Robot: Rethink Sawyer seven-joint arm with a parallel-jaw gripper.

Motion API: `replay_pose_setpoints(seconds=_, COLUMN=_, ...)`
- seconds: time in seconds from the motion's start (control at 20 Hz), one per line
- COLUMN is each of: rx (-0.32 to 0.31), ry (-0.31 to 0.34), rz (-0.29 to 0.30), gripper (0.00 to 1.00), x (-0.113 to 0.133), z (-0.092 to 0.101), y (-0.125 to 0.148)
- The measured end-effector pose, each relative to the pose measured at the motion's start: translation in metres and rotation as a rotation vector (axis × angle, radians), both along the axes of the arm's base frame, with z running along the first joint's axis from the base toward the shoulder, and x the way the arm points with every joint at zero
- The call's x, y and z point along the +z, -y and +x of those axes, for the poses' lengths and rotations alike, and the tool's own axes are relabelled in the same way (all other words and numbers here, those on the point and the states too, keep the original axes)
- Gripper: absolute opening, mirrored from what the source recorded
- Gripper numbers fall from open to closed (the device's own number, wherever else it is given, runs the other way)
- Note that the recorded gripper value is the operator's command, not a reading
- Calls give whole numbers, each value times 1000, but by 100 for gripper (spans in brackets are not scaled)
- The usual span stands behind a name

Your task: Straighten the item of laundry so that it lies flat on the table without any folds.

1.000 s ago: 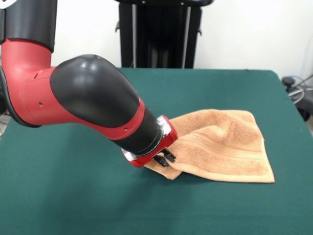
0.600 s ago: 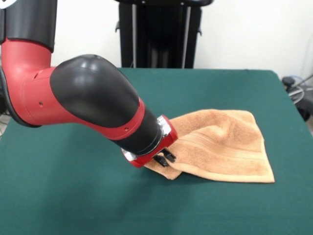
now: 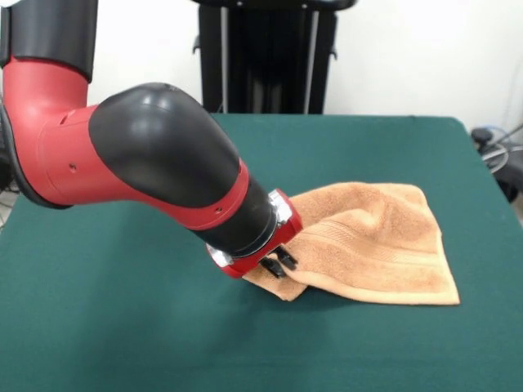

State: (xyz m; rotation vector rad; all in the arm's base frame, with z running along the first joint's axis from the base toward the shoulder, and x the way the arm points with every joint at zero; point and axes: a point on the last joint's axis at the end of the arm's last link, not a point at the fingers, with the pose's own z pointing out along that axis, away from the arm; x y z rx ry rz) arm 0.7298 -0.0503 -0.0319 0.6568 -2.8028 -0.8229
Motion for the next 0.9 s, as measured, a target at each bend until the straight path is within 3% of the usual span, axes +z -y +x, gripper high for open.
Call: replay_pose_setpoints(seconds=0.9, rx=29, ry=45, rz=-30, gripper=0, x=24, z=19, y=-15)
